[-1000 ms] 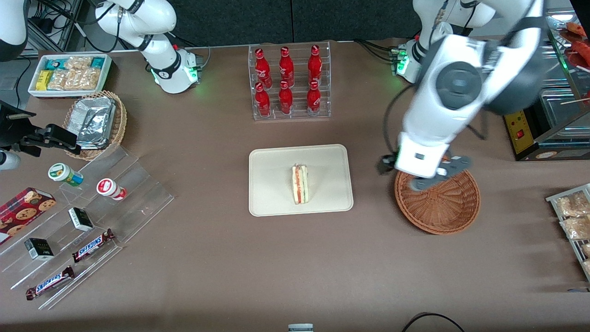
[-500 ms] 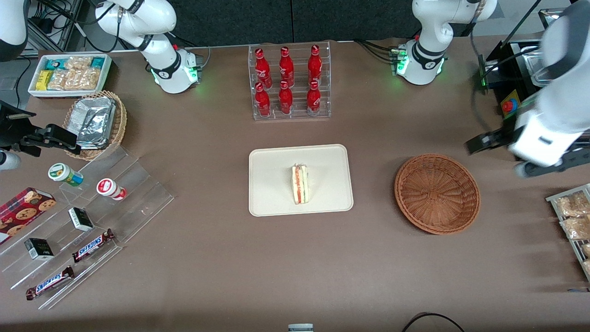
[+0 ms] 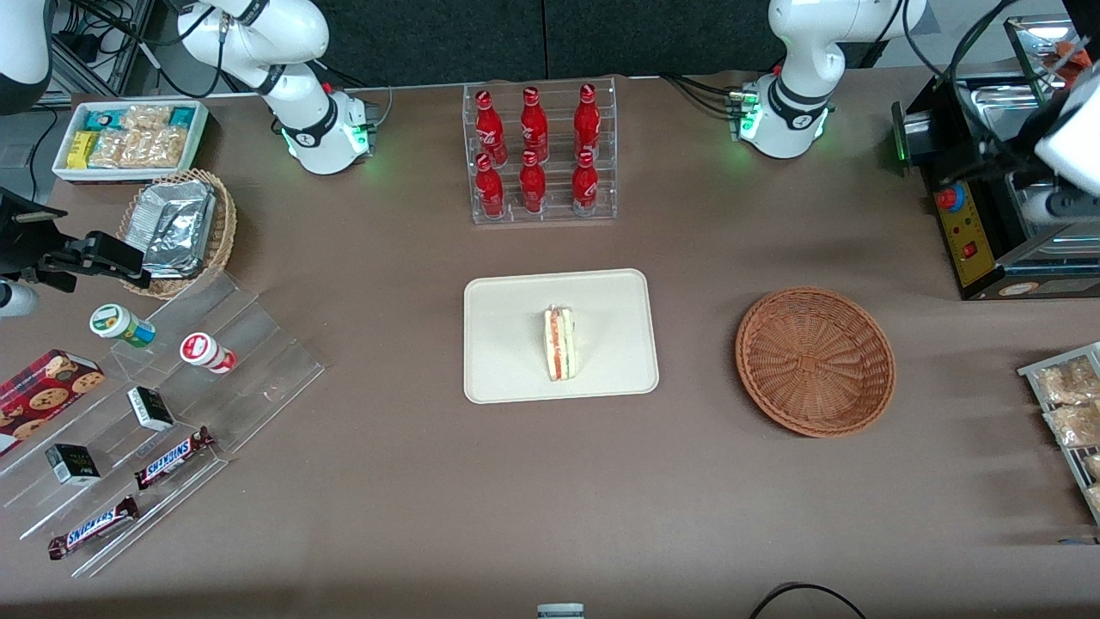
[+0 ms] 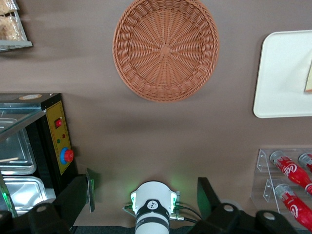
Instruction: Place sandwich from basket to tray
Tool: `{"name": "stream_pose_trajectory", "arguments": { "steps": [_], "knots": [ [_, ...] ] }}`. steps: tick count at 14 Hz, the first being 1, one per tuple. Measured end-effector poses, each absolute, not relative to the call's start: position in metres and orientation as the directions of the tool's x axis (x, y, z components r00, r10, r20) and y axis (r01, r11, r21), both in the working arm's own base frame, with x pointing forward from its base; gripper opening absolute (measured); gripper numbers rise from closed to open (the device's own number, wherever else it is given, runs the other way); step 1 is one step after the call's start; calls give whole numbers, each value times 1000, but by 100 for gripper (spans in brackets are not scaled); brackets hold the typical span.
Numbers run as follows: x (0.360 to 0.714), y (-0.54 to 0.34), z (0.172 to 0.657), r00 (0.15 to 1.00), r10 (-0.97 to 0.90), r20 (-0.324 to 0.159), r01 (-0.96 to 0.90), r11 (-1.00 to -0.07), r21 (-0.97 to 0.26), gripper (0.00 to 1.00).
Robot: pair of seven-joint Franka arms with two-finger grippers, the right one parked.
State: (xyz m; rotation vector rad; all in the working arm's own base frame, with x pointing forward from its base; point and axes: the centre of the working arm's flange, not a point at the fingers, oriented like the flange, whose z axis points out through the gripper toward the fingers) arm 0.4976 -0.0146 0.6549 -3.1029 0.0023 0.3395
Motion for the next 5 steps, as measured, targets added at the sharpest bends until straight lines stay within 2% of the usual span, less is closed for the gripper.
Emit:
{"name": "stream_pose_trajectory", "arguments": {
  "steps": [5],
  "knots": [
    [502, -8, 651, 979, 7, -203, 3, -1000, -19, 100]
  ]
}}
